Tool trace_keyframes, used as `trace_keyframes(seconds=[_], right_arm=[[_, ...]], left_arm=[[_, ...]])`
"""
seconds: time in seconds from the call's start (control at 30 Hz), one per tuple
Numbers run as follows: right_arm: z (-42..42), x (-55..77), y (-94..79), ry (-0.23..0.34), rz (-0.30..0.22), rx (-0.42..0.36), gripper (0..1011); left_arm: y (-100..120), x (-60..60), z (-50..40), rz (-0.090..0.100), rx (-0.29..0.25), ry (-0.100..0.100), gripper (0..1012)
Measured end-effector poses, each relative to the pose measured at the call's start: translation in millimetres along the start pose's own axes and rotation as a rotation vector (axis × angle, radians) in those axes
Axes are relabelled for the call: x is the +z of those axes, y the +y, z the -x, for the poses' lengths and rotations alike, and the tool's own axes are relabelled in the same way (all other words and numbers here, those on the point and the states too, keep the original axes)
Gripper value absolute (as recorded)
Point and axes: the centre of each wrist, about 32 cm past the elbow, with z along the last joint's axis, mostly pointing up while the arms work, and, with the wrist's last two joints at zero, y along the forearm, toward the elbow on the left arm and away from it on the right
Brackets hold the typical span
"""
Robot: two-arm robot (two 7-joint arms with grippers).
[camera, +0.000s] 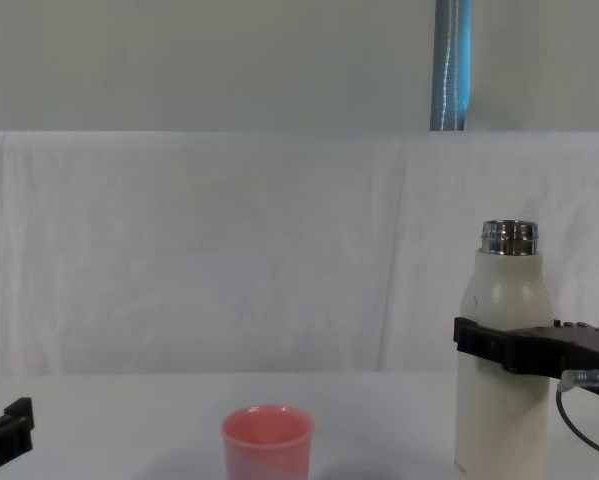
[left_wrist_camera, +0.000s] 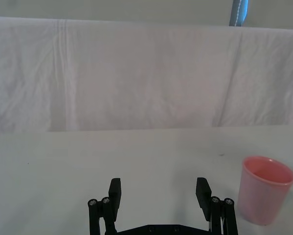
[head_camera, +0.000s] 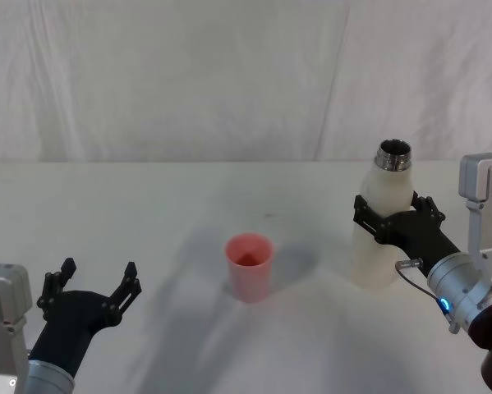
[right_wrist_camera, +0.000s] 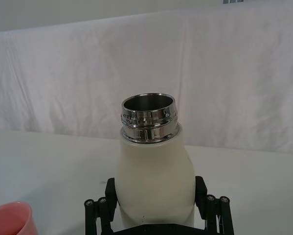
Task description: Grasp the thermos with one hand and pour water into the cup lid.
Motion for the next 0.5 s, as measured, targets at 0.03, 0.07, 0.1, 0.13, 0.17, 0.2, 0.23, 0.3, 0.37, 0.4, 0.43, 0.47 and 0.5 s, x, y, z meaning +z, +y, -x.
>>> trace_keyframes(seconds=[0.03,0.07,0.1,0.13,0.17,0.2,0.23,0.3,0.37,0.4,0.43,0.47,0.5], right_arm=[[0.1,0.0,0.0,0.000,0.000,0.000,964],[0.1,0.0,0.0,0.000,0.000,0.000,964],[0.1,0.0,0.0,0.000,0.000,0.000,962],[0.1,0.0,0.0,0.000,0.000,0.001,962],[0.2,0.0,-0.1,0.000,0.000,0.001,961],[0.2,0.0,-0.1,0.000,0.000,0.001,961],[0.2,0.0,-0.1,0.000,0.000,0.001,961],[0.2,-0.1,-0.1,0.000,0.000,0.001,961],[0.2,0.0,-0.2,0.000,0.000,0.001,961],[0.3,0.0,-0.2,0.000,0.000,0.001,961],[0.3,0.0,-0.2,0.000,0.000,0.001,961],[0.3,0.0,-0.2,0.000,0.000,0.001,961],[0.3,0.1,-0.2,0.000,0.000,0.002,961]], left_arm=[[0.0,0.0,0.0,0.000,0.000,0.000,1001],[0.0,0.0,0.0,0.000,0.000,0.000,1001],[0.0,0.0,0.0,0.000,0.000,0.000,1001],[0.0,0.0,0.0,0.000,0.000,0.000,1001],[0.0,0.0,0.0,0.000,0.000,0.000,1001],[0.0,0.0,0.0,0.000,0.000,0.000,1001],[0.0,0.0,0.0,0.000,0.000,0.000,1001],[0.0,0.0,0.0,0.000,0.000,0.000,1001],[0.0,0.0,0.0,0.000,0.000,0.000,1001],[0.0,0.0,0.0,0.000,0.000,0.000,1001],[0.0,0.0,0.0,0.000,0.000,0.000,1001],[0.0,0.0,0.0,0.000,0.000,0.000,1001],[0.0,0.0,0.0,0.000,0.000,0.000,1001]])
